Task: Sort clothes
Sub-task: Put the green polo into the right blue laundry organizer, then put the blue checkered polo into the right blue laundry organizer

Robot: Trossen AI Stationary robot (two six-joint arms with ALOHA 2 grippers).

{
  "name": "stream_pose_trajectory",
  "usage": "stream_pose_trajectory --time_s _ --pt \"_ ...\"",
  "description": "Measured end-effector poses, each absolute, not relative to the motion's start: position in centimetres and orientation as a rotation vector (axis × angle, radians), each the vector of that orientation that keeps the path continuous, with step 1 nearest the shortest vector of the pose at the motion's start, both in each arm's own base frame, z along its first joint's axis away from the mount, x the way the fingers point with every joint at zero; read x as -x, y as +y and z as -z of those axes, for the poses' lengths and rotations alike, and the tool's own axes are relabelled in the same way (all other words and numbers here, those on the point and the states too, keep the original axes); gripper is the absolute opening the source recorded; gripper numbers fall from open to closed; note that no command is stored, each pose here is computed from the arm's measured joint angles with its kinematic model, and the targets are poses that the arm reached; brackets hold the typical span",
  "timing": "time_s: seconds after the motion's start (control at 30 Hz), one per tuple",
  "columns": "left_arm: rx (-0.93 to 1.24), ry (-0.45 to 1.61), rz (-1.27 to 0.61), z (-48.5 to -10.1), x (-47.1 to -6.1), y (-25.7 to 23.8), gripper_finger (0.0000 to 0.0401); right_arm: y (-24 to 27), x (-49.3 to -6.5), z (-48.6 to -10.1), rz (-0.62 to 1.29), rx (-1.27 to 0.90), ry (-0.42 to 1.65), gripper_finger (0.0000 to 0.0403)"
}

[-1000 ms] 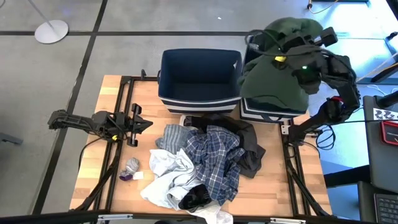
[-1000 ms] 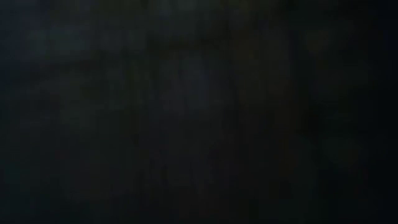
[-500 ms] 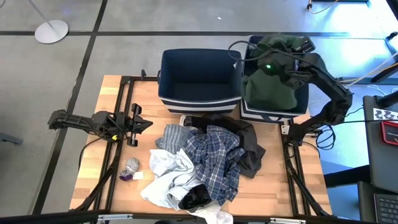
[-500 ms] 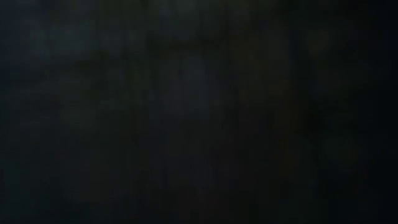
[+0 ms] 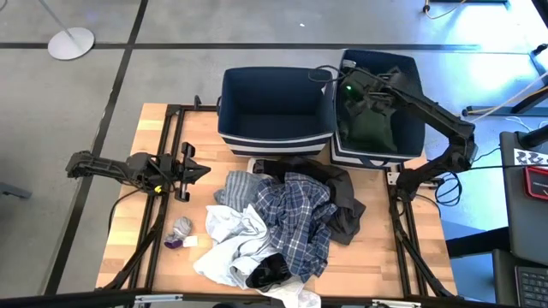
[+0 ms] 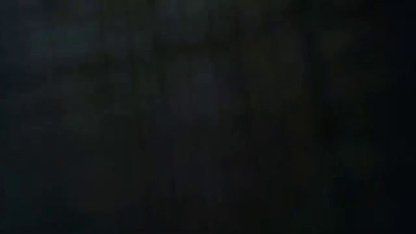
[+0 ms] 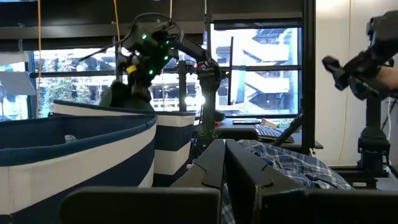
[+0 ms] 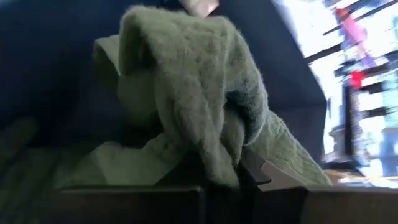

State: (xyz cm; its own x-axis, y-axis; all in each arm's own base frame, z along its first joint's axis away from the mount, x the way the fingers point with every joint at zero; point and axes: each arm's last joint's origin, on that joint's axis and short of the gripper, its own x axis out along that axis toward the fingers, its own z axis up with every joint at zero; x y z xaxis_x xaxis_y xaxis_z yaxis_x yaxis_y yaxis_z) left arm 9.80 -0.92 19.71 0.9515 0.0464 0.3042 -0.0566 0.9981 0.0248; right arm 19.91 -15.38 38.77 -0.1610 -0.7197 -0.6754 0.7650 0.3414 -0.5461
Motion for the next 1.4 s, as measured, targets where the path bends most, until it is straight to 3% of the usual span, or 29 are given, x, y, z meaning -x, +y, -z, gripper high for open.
stream_pose_trajectory --time_s 0.3,0.57,0.83,1.03,1.4 --pt "-0.03 -0.308 -0.052 -19.7 -9.8 -0.9 0.0004 -17.0 -19.9 -34.1 1.178 -0.238 1.218 0.0053" --pt "-0.024 -0.307 -0.05 -19.7 -9.8 -0.9 0.0004 -17.0 -19.9 -33.4 1.158 -0.253 1.231 0.0163" --pt "-0.019 -0.302 -0.049 -19.7 -9.8 -0.9 0.0004 -16.2 -19.6 -37.6 1.041 -0.378 1.143 0.0257" --pt "-0.014 -0.302 -0.049 -19.7 -9.8 -0.9 0.0004 -14.0 -19.0 -41.2 0.871 -0.558 1.085 0.0273" --pt "-0.008 -0.302 -0.047 -19.6 -9.8 -0.9 0.0004 -5.8 -21.8 -43.9 0.619 -0.356 1.0 0.027"
